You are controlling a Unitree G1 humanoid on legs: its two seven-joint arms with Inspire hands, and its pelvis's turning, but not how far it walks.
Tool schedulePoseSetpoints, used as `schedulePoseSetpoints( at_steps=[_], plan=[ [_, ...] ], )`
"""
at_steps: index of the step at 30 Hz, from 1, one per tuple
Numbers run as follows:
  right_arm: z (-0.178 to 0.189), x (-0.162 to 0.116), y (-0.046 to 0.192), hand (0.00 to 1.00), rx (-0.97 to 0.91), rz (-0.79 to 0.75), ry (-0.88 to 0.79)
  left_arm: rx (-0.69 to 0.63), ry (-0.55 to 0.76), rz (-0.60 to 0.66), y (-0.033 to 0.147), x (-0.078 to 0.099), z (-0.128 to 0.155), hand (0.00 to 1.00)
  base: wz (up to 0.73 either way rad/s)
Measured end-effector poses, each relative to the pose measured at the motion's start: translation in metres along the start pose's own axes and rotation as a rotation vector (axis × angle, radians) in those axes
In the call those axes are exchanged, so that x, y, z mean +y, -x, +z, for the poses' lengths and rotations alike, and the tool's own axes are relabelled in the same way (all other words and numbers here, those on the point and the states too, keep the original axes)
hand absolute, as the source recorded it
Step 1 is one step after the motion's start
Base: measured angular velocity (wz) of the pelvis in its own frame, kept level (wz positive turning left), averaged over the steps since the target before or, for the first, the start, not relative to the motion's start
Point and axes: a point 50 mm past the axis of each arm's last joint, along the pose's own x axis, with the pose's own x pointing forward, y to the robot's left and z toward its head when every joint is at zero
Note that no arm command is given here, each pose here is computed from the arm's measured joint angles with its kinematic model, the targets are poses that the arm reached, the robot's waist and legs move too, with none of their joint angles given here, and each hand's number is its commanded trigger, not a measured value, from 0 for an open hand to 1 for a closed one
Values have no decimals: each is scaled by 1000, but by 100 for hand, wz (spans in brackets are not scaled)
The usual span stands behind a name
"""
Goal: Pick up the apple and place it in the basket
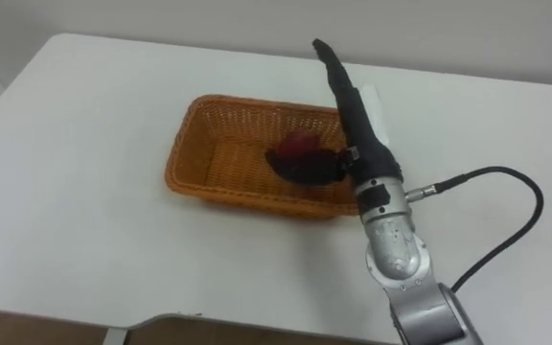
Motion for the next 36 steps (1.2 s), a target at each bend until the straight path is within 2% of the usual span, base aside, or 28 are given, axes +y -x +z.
schedulePoseSetpoints(
  at_steps=[3, 6, 9, 11, 15, 18, 20, 21, 23, 24, 27, 29, 30, 32, 36],
  plan=[
    [-4, -23, -1, 0, 11, -113, 23, 25, 45, 15, 2, 2, -12, 0, 6],
    [-8, -56, 0, 0, 24, -313, 40, 48, 69, 18, 5, 2, -23, 0, 1],
    [-25, -93, 13, 0, 82, -527, 69, 74, 139, 54, 7, 7, -34, 0, -2],
    [-40, -117, 27, 0, 156, -694, 71, 85, 153, 78, 8, 8, -38, 0, -11],
    [-67, -144, 60, 0, 314, -911, 72, 88, 190, 108, 8, 12, -38, 0, -11],
    [-87, -162, 91, 0, 437, -1097, 54, 80, 228, 143, 9, 18, -38, 0, -14],
    [-105, -173, 123, 0, 566, -1246, 31, 72, 253, 166, 10, 22, -38, 0, 0],
    [-110, -175, 130, 0, 600, -1281, 27, 71, 258, 168, 10, 22, -38, 0, -10],
    [-129, -178, 162, 0, 754, -1395, -2, 78, 287, 175, 11, 23, -40, 0, -14],
    [-133, -178, 170, 0, 795, -1422, -12, 81, 287, 175, 11, 23, -41, 0, -8],
    [-152, -169, 213, 0, 1001, -1499, -24, 91, 301, 181, 12, 24, -43, 0, 6],
    [-163, -157, 253, 0, 1185, -1546, -31, 94, 323, 188, 12, 24, -45, 0, -3],
    [-165, -153, 262, 0, 1231, -1554, -34, 98, 324, 189, 12, 24, -46, 0, -7],
    [-171, -135, 296, 0, 1410, -1563, -67, 104, 327, 185, 13, 23, -48, 0, -5],
    [-175, -104, 331, 0, 1622, -1536, -162, 103, 321, 163, 13, 22, -48, 0, -3]
  ],
)
